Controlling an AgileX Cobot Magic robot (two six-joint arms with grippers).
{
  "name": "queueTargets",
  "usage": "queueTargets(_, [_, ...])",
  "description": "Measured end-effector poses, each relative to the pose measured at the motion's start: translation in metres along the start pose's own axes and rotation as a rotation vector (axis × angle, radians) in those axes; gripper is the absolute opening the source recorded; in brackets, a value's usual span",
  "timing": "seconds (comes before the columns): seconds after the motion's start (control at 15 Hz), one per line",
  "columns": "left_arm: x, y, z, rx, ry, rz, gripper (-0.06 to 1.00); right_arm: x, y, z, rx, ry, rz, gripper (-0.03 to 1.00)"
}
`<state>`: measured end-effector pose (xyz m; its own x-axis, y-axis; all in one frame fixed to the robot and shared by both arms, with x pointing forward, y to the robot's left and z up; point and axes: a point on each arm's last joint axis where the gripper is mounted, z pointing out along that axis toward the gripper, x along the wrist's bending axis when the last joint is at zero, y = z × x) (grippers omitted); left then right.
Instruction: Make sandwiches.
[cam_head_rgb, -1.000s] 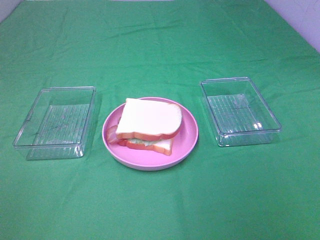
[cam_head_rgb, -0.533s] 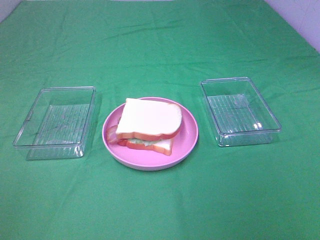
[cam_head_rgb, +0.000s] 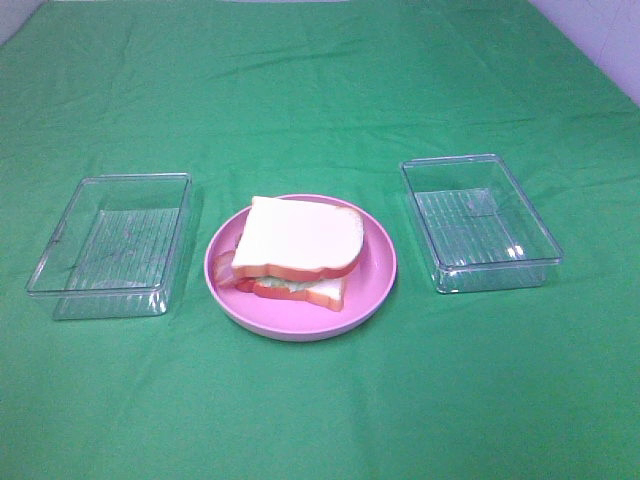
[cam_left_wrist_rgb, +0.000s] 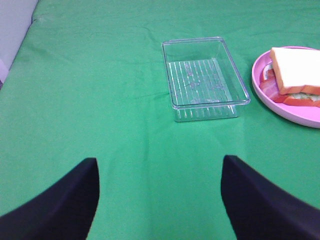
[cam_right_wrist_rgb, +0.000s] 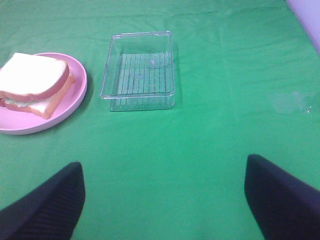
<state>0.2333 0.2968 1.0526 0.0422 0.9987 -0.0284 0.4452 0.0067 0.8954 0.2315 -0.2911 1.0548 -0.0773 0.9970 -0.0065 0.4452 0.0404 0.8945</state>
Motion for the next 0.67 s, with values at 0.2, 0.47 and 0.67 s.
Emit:
queueTargets(0.2, [0.0,0.0,0.0,0.0,0.0,0.0,0.66,0.0,0.0,0.0,0.0,0.0,0.0,0.81])
queueTargets(0.47, [0.0,0.0,0.0,0.0,0.0,0.031,0.66,0.0,0.0,0.0,0.0,0.0,0.0,0.81])
queueTargets(0.67, [0.0,0.0,0.0,0.0,0.0,0.048,0.66,0.0,0.0,0.0,0.0,0.0,0.0,0.81])
